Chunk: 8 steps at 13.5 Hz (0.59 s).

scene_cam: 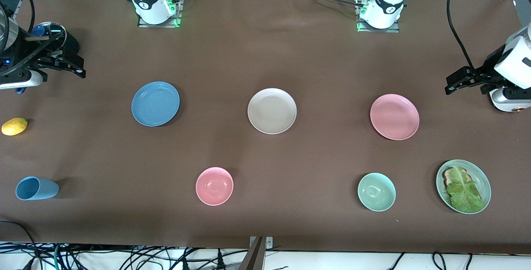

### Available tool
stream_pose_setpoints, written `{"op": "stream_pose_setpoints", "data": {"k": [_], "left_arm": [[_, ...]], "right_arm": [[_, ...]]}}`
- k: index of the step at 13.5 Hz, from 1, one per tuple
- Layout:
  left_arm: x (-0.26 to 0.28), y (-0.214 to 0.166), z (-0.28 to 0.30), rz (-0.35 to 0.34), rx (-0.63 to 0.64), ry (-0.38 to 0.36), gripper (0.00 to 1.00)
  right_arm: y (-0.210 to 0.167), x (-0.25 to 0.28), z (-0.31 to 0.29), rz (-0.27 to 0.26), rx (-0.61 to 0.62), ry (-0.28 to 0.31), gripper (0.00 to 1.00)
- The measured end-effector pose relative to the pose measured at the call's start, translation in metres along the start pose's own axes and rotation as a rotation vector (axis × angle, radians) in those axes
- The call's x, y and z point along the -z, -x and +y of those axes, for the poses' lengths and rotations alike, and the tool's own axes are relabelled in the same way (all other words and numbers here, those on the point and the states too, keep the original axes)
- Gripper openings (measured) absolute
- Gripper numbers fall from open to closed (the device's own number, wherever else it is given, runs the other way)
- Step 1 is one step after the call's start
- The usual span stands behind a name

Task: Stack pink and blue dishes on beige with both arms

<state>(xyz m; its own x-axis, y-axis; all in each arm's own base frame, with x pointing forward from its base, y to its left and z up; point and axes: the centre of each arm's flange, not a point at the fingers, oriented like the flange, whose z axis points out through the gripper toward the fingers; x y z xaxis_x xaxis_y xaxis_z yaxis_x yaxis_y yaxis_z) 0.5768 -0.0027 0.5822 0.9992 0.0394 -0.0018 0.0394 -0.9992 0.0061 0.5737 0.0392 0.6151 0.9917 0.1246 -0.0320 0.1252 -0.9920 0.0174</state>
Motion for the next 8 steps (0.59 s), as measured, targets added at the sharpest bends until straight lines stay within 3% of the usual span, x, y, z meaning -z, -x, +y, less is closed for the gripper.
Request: {"op": "stream_pose_setpoints", "data": {"k": [8], "left_arm": [[-0.011, -0.005, -0.004, -0.019, 0.009, -0.002, 1.0]], "right_arm": [[0.0, 0.0, 0.0, -0.001, 0.0, 0.0, 1.0]]}}
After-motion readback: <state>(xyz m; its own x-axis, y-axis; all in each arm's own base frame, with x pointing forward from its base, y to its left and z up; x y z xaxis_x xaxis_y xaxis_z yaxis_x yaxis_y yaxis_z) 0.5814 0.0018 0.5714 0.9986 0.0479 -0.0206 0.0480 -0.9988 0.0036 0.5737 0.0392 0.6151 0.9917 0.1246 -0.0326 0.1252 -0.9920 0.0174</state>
